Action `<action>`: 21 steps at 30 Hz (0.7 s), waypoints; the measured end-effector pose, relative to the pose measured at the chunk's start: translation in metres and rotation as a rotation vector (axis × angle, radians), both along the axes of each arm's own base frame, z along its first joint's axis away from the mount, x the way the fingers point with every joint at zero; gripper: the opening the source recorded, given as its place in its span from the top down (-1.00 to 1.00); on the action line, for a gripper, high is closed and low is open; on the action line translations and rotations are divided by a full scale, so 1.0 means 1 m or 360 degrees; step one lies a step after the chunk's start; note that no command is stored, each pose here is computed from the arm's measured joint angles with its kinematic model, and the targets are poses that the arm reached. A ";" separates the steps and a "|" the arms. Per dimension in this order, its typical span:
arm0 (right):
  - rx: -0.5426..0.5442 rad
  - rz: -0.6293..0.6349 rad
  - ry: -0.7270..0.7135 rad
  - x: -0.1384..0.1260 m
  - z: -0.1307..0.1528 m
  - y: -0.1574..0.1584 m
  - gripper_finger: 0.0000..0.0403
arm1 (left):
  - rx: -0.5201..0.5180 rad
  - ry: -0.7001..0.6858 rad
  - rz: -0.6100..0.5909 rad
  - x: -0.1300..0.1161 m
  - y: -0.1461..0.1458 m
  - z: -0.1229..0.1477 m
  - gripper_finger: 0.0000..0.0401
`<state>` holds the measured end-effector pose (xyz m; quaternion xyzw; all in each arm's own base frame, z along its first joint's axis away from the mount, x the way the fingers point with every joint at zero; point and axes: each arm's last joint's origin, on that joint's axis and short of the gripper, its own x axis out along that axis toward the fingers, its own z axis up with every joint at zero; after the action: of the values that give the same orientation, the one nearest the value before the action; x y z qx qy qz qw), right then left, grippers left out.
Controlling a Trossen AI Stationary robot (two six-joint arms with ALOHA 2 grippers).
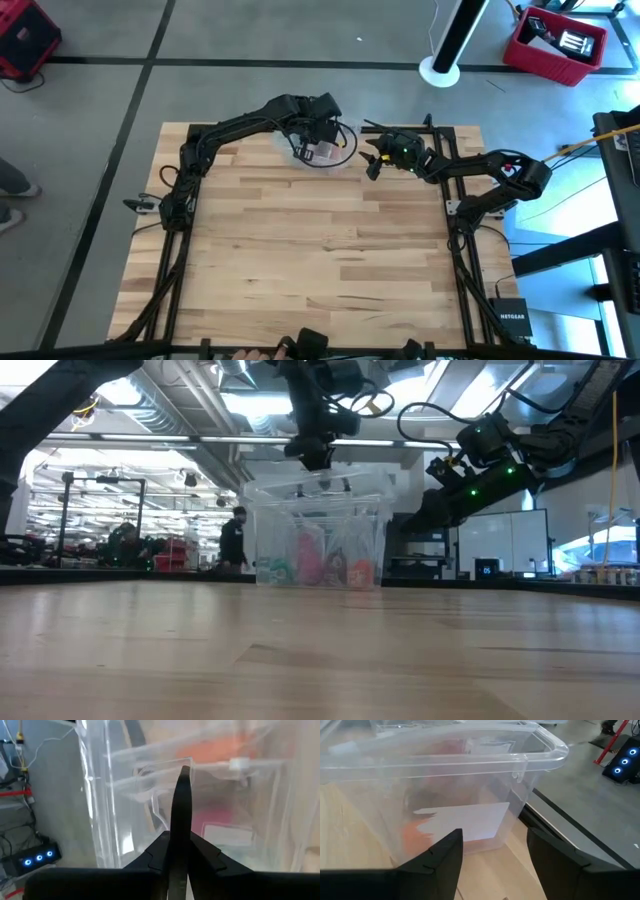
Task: Roll bandage
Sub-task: Close the transparent container
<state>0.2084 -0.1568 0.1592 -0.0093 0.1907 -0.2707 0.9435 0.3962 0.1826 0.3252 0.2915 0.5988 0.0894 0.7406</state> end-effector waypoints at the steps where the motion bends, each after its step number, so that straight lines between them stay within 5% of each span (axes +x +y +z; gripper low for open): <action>1: 0.0000 0.0000 0.0000 0.000 0.000 0.000 -0.10 | -0.0003 -0.0009 -0.0001 0.000 0.001 0.000 0.78; 13: 0.0026 0.0000 -0.0018 0.000 0.000 0.000 -0.10 | -0.0156 -0.0028 0.0016 0.001 0.022 -0.018 0.78; 21: 0.0027 0.0000 -0.0017 0.000 0.000 0.000 -0.10 | -0.0112 -0.0064 -0.0010 0.010 0.022 -0.023 0.78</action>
<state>0.2085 -0.1565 0.1590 0.0002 0.1881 -0.2690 0.9446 0.4060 0.2044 0.3026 0.2652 0.5857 0.0719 0.7626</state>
